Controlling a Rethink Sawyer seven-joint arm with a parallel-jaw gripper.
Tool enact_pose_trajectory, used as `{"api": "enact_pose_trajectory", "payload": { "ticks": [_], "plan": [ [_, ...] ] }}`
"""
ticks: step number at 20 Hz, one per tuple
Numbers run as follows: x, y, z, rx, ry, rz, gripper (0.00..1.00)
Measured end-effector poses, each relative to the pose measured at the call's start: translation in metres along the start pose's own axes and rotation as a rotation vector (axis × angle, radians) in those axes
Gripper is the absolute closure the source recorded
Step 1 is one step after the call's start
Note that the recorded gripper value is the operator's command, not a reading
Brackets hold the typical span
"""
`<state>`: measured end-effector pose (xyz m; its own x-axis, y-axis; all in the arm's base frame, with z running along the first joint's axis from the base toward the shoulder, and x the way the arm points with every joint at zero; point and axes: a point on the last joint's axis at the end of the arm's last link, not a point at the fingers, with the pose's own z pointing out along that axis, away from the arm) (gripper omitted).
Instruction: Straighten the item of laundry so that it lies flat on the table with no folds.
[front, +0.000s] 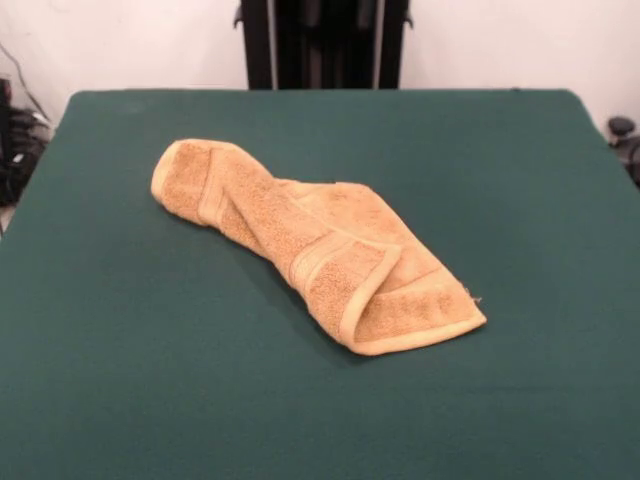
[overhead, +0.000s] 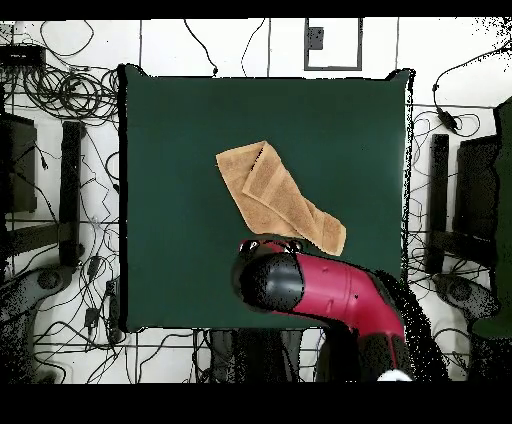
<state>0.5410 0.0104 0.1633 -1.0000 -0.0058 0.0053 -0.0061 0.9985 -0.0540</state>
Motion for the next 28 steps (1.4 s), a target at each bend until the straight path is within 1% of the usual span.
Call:
{"api": "enact_pose_trajectory", "payload": {
  "ticks": [3,7,10,13,15,19,25,28],
  "plan": [
    [-0.020,-0.021,0.017,0.007,0.001,-0.005,0.00],
    [-0.044,-0.041,0.045,0.006,-0.003,-0.025,0.00],
    [-0.057,-0.049,0.069,0.001,-0.002,-0.047,0.00],
    [-0.070,-0.053,0.094,-0.011,-0.003,-0.077,0.00],
    [-0.075,-0.053,0.108,-0.015,-0.003,-0.094,0.00],
    [-0.088,-0.045,0.136,-0.023,-0.013,-0.153,0.00],
    [-0.107,-0.027,0.167,-0.037,-0.041,-0.225,0.00],
    [-0.118,-0.019,0.182,-0.052,-0.057,-0.246,0.00]
  ]
}}
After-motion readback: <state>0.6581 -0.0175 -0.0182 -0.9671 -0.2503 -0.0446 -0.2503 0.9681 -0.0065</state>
